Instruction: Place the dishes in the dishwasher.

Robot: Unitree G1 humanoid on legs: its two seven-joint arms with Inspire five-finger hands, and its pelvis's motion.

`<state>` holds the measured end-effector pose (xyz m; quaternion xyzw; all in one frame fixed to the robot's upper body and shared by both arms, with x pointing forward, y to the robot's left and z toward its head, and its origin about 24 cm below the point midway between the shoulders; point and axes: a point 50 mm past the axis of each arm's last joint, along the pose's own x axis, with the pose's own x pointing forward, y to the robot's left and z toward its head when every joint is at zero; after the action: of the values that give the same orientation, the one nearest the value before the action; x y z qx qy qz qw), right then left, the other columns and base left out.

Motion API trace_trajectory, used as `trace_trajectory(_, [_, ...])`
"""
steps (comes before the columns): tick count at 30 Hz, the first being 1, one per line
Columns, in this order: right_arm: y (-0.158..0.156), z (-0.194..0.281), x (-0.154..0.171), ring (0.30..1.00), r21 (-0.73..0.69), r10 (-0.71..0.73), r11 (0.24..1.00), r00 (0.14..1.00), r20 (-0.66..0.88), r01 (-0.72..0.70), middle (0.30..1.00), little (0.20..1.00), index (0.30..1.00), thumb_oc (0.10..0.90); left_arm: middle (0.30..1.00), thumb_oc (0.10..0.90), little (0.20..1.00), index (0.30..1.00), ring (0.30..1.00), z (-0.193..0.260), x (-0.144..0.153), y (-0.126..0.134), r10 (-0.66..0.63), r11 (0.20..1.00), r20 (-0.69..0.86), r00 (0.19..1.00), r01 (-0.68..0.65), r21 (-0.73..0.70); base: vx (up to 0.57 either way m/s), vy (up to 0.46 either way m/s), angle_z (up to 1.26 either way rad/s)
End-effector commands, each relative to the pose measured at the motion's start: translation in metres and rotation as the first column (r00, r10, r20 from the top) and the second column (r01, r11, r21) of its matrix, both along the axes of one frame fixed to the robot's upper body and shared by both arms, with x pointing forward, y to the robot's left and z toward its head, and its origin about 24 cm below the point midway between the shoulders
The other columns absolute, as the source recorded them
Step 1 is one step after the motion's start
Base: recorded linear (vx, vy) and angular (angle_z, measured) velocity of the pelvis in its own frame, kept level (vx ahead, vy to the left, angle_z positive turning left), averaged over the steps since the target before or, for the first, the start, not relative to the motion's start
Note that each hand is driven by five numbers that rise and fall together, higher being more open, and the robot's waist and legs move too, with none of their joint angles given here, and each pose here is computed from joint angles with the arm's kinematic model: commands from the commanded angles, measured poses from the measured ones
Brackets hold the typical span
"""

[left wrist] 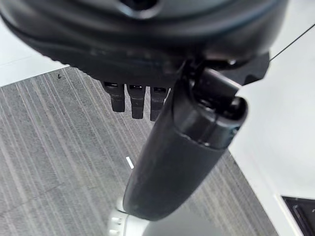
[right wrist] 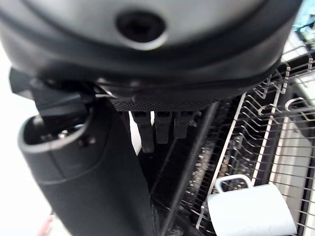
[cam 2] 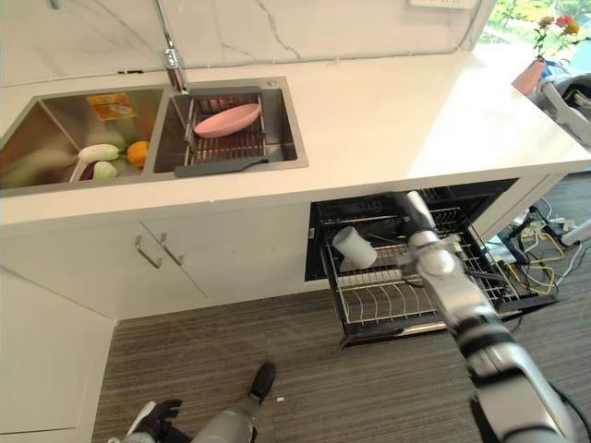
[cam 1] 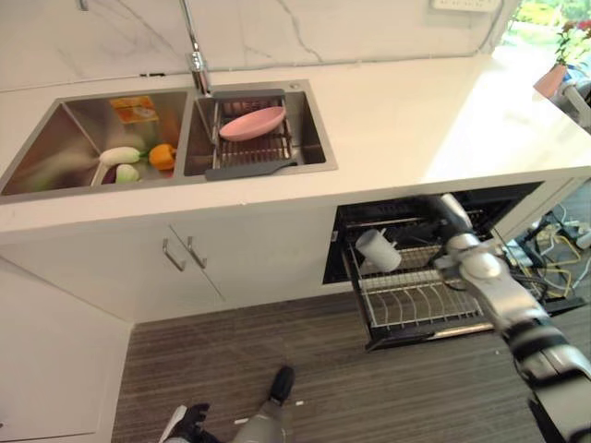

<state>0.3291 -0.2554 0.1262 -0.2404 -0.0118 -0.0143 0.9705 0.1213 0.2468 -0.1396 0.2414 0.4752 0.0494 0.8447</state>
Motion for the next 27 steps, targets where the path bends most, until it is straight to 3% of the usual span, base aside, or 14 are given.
trace_trajectory(1, [-0.016,0.058,-0.006,0.9,0.008,0.035,0.999,0.971,0.235,-0.038,0.9,0.9,0.9,0.8,0.9,0.8,0.9,0.9,0.9,-0.002,0.002,-0.002,-0.048,0.998,-0.023,0.999,0.049,0.027,0.0,0.0,0.0])
trace_trajectory(5, [-0.006,0.074,-0.024,0.9,0.028,0.127,0.989,0.941,0.314,-0.142,0.9,0.9,0.9,0.8,0.9,0.8,0.9,0.9,0.9,-0.001,0.003,0.002,-0.049,0.998,-0.027,0.998,0.05,0.035,-0.02,0.0,-0.13])
trace_trajectory(7, [0.005,0.093,-0.038,0.9,0.039,0.178,0.976,0.885,0.431,-0.216,0.9,0.9,0.9,0.8,0.9,0.8,0.9,0.9,0.9,0.001,0.003,0.007,-0.034,0.999,-0.015,0.999,0.035,0.042,-0.02,-0.015,-0.26])
trace_trajectory(10, [0.021,0.093,-0.046,0.9,0.168,0.132,0.949,0.818,0.559,-0.268,0.9,0.9,0.9,0.8,0.9,0.8,0.9,0.9,0.9,0.004,0.002,0.014,-0.013,0.998,0.005,1.0,0.013,0.064,-0.01,-0.044,-0.33])
trace_trajectory(12, [0.029,0.095,-0.046,0.9,0.137,0.163,0.948,0.805,0.571,-0.289,0.9,0.9,0.9,0.8,0.9,0.8,0.9,0.9,0.9,0.005,0.001,0.017,0.003,0.998,0.01,1.0,-0.003,0.065,-0.07,-0.061,-0.3])
trace_trajectory(13, [0.047,0.116,-0.054,0.9,0.05,0.201,0.947,0.71,0.675,-0.316,0.9,0.9,0.9,0.8,0.9,0.8,0.9,0.9,0.9,0.016,0.015,0.023,0.029,0.997,0.104,0.994,-0.037,0.069,-0.13,-0.075,-0.13])
trace_trajectory(15, [0.047,0.116,-0.054,0.9,0.05,0.2,0.948,0.708,0.677,-0.316,0.9,0.9,0.9,0.8,0.9,0.8,0.9,0.9,0.9,0.016,0.015,0.023,0.03,0.997,0.106,0.994,-0.037,0.07,-0.16,-0.076,0.21])
trace_trajectory(16, [0.059,0.129,-0.062,0.9,0.048,0.208,0.929,0.625,0.753,-0.367,0.9,0.9,0.9,0.8,0.9,0.8,0.9,0.9,0.9,0.025,0.033,0.019,0.048,0.997,0.194,0.98,-0.059,0.05,-0.18,-0.075,0.77])
trace_trajectory(17, [0.061,0.129,-0.063,0.9,0.061,0.201,0.923,0.612,0.765,-0.379,0.9,0.9,0.9,0.8,0.9,0.8,0.9,0.9,0.9,0.023,0.029,0.017,0.083,0.995,0.195,0.977,-0.092,0.036,-0.18,-0.073,1.11])
trace_trajectory(22, [0.054,0.128,-0.069,0.9,-0.014,0.207,0.953,0.613,0.762,-0.304,0.9,0.9,0.9,0.8,0.9,0.8,0.9,0.9,0.9,0.011,0.015,0.013,0.187,0.982,0.139,0.972,-0.19,0.012,0.1,0.156,0.23])
trace_trajectory(27, [0.039,0.13,-0.074,0.9,-0.115,0.189,0.981,0.633,0.751,-0.157,0.9,0.9,0.9,0.8,0.9,0.8,0.9,0.9,0.9,0.002,0.024,-0.014,0.127,0.992,0.087,0.988,-0.127,-0.012,0.24,0.478,1.23])
